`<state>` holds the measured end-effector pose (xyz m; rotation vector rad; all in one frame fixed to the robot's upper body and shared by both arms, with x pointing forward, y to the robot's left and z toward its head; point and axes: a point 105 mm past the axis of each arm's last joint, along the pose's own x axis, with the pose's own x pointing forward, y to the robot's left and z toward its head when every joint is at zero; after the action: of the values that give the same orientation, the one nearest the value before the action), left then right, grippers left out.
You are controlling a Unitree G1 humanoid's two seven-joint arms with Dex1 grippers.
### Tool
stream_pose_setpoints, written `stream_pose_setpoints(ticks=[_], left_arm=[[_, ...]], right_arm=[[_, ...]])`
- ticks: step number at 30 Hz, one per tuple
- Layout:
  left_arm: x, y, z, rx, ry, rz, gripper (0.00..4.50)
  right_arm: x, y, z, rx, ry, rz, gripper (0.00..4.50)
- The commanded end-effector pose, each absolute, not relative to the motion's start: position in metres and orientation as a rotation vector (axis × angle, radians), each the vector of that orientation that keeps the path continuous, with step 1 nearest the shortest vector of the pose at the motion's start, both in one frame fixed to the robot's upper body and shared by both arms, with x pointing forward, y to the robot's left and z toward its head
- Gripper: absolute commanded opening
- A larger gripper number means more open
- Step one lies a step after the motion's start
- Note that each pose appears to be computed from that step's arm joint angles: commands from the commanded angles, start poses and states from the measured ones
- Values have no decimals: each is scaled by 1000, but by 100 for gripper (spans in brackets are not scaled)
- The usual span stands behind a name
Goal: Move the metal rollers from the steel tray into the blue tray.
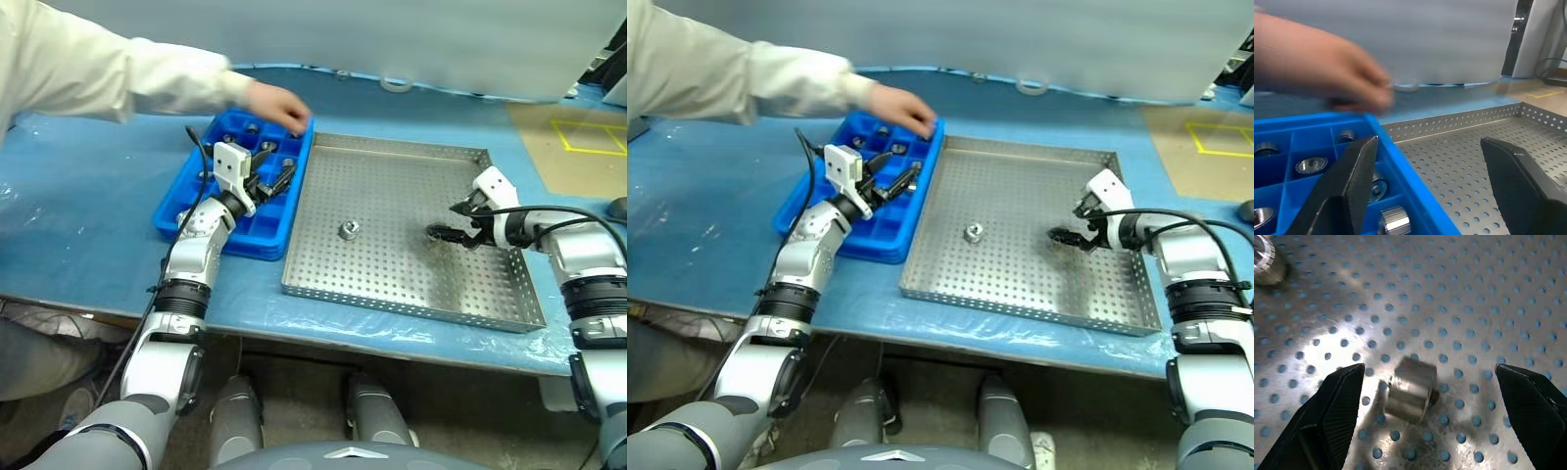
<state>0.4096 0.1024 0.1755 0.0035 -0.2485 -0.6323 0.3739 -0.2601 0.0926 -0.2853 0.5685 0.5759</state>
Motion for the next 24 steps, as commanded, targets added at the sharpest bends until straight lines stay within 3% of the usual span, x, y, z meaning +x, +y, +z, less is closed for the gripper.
stream_pose_setpoints(ticks=[1,4,10,13,18,24], left_arm=[[406,114,189,33,-303,-604,361],[404,124,189,39,-305,-573,361],[398,141,189,54,-308,-511,361],[396,147,191,58,-314,-486,361],[391,173,207,35,-366,-377,361],[384,214,228,-22,-437,-172,361]], right_arm=[[379,-259,68,-350,620,537,388],[389,-238,72,-283,556,579,287],[416,-180,130,-72,282,721,82],[423,-164,146,-23,218,757,70],[426,-90,196,131,42,974,70],[427,-19,214,124,-15,1067,70]])
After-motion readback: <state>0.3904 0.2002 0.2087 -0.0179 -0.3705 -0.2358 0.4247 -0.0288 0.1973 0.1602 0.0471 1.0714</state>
